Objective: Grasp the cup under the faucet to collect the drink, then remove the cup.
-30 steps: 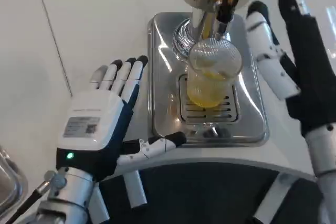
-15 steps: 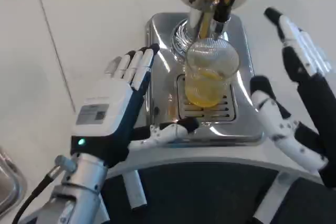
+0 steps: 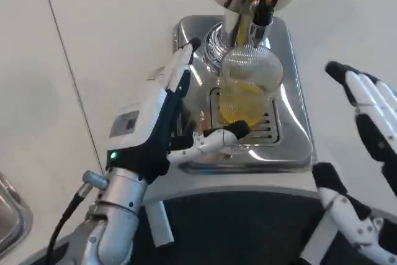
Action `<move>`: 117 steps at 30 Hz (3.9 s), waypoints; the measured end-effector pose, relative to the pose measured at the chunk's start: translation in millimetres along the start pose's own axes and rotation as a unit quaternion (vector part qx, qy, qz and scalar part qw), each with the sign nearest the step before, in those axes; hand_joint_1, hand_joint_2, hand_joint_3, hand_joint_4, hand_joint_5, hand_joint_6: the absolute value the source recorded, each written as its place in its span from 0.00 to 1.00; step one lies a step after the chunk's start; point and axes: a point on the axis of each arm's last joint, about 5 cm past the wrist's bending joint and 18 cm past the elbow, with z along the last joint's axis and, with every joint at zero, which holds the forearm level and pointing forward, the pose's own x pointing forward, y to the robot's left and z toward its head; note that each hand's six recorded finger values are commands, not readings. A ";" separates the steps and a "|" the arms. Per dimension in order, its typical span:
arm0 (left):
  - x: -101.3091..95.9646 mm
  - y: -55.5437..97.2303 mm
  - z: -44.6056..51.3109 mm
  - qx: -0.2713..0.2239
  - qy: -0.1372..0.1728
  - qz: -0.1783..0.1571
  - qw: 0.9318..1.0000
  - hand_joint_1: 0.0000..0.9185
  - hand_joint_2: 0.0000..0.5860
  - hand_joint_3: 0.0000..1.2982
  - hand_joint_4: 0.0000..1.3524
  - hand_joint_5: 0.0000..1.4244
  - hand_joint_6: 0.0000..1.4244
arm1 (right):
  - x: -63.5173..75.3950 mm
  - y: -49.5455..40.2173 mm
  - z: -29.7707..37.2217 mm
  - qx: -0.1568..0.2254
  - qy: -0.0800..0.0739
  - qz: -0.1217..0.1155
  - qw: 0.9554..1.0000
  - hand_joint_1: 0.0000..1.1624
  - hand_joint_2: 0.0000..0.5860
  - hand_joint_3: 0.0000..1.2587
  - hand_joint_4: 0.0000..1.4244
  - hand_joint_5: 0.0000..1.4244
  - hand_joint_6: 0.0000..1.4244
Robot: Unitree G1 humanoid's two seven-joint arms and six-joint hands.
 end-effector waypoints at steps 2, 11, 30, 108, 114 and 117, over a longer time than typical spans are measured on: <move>2.4 -3.9 2.5 -0.017 -0.007 0.009 1.000 0.23 0.08 0.00 0.00 0.11 0.10 | -1.8 -1.6 -0.6 0.000 0.000 0.002 1.000 0.30 0.87 0.00 0.00 0.00 0.00; 8.3 -20.6 6.3 -0.081 0.001 0.024 0.996 0.32 0.07 0.00 0.00 0.12 0.12 | -3.9 -5.1 -2.3 0.005 0.002 0.015 1.000 0.28 0.82 0.00 0.00 0.00 0.00; 18.2 -38.5 10.8 -0.103 -0.004 0.008 0.995 0.45 0.07 0.00 0.00 0.15 0.17 | 1.2 -3.3 -1.7 0.021 0.011 0.020 1.000 0.26 0.80 0.00 0.00 0.00 0.00; 28.9 -40.6 15.6 -0.024 0.037 0.148 0.988 0.90 0.00 0.93 0.88 0.96 1.00 | 10.8 0.2 -5.4 0.077 0.063 0.037 0.994 0.28 0.78 0.00 0.00 0.03 0.04; 18.6 -22.6 0.7 0.011 0.032 0.153 0.988 0.91 0.00 0.92 0.88 0.96 1.00 | 13.9 2.7 -3.3 0.084 0.056 0.041 0.994 0.28 0.78 0.00 0.00 0.04 0.04; 12.2 -7.8 -12.6 0.042 0.037 0.159 0.986 0.91 0.00 0.92 0.88 0.96 1.00 | 14.7 4.0 -2.4 0.085 0.055 0.044 0.994 0.29 0.78 0.00 0.00 0.04 0.05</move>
